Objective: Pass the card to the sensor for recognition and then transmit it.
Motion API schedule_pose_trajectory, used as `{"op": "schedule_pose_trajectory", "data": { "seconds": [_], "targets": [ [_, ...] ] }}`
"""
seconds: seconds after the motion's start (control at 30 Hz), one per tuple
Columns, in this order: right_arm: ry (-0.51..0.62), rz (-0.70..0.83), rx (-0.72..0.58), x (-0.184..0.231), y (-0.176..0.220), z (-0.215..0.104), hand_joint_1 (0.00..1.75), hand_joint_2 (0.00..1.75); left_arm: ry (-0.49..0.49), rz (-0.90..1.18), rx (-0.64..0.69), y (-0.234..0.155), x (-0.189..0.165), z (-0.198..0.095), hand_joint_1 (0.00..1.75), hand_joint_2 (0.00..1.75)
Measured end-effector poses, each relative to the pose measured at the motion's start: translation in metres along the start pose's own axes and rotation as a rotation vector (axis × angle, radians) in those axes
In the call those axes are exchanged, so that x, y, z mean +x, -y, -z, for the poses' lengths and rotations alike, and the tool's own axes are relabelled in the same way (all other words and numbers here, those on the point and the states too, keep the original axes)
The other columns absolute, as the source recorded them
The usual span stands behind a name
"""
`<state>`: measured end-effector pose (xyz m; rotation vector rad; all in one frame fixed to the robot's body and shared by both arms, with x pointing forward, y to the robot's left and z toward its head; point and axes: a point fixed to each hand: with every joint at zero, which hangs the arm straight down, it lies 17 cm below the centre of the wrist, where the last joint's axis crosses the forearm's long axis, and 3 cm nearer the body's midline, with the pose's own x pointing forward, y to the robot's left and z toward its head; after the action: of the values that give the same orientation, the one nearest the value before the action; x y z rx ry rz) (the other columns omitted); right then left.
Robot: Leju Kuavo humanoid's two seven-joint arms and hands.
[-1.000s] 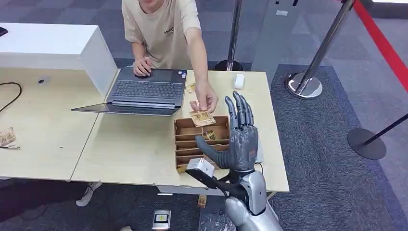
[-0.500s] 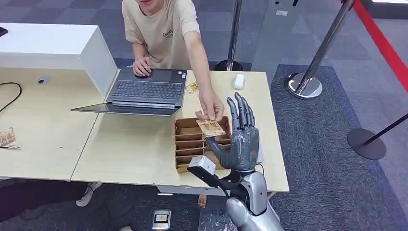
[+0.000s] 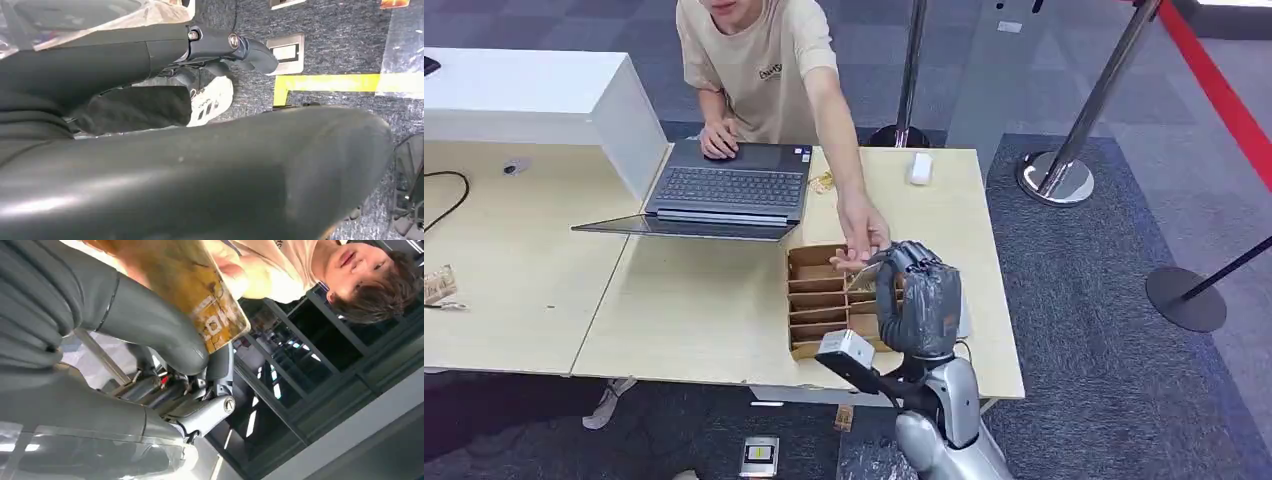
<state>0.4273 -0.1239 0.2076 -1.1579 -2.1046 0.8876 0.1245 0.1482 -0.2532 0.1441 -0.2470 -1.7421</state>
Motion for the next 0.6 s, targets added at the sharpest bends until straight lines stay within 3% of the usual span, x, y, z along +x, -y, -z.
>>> {"op": "schedule_pose_trajectory", "data": {
  "seconds": [0.3,0.6],
  "targets": [
    [0.007,0.056,-0.033,-0.002,0.006,0.002,1.75,1.75,-0.013,0.004,0.011,-0.008,-0.001,0.000,0.00,0.00],
    [-0.099,0.127,-0.103,-0.035,0.017,0.015,1.75,1.75,0.041,-0.005,0.008,-0.006,0.007,0.000,0.00,0.00]
  ]
}}
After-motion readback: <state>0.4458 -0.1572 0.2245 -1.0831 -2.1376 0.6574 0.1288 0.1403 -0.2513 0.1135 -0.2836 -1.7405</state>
